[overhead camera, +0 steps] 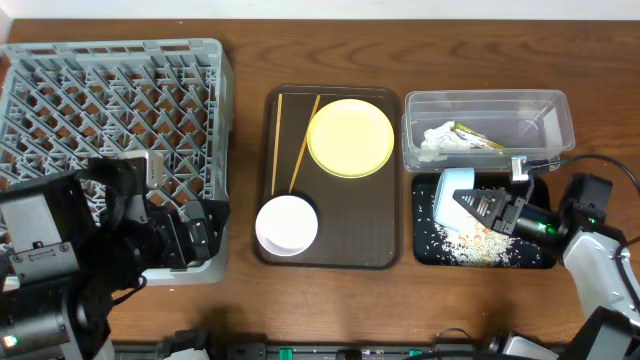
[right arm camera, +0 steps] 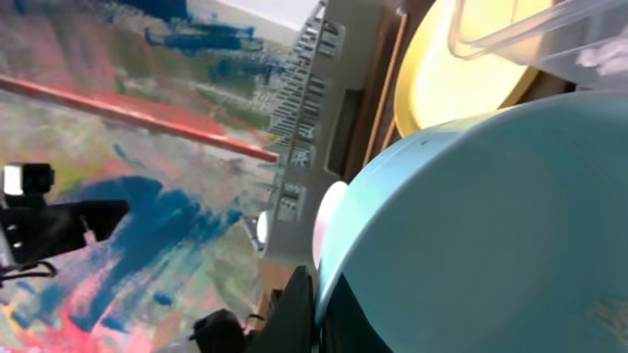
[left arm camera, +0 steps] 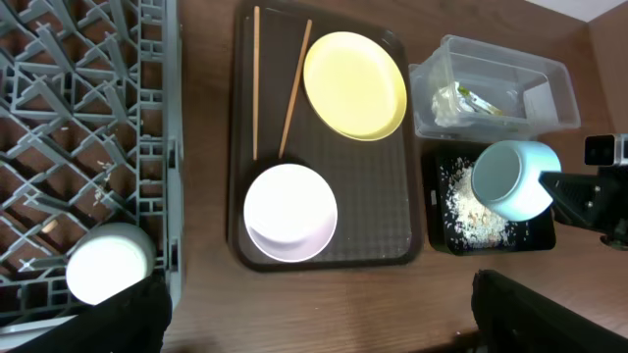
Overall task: Sort waste into correct bins and load items into the dishwasher
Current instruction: 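Tip the light-blue bowl over the black tray to dump the rice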
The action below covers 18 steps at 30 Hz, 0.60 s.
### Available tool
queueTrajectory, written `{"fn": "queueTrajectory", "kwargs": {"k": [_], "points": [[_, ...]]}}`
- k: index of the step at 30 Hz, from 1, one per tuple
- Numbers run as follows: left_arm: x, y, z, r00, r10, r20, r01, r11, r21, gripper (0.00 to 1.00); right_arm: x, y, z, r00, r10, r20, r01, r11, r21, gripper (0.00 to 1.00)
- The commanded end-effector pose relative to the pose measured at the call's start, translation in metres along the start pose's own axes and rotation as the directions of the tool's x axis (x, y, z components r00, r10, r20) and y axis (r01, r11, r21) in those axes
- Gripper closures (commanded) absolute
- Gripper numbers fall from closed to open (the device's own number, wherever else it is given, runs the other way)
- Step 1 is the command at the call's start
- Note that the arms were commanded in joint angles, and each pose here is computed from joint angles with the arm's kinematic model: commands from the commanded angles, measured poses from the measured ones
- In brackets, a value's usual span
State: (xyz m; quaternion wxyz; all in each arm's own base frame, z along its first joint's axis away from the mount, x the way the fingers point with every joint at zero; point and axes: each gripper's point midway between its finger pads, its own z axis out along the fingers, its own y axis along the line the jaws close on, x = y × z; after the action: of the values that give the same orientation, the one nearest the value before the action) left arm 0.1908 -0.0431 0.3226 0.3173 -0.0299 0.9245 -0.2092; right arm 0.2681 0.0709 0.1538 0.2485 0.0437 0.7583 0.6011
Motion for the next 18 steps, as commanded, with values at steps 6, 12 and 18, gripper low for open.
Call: {"fn": "queueTrajectory", "kwargs": {"k": [6,12,18], "points": [[-0.003,-0.004,-0.003,1.0,0.028,0.013,-0.028,1.0,0.008,0.02,0.001,0.02,0.005,0.998,0.058,-0.026,-0.06,0.994,-0.088,0.99],[-0.003,-0.004,-0.003,1.0,0.027,0.013,-0.027,1.0,0.008,0.02,0.001,-0.008,0.01,0.998,0.062,-0.027,-0.06,0.994,0.092,0.99],[-0.003,-0.004,-0.003,1.0,0.028,0.013,-0.028,1.0,0.008,0.02,0.001,0.033,0.013,0.979,-0.199,-0.035,0.192,0.972,-0.133,0.99]]}}
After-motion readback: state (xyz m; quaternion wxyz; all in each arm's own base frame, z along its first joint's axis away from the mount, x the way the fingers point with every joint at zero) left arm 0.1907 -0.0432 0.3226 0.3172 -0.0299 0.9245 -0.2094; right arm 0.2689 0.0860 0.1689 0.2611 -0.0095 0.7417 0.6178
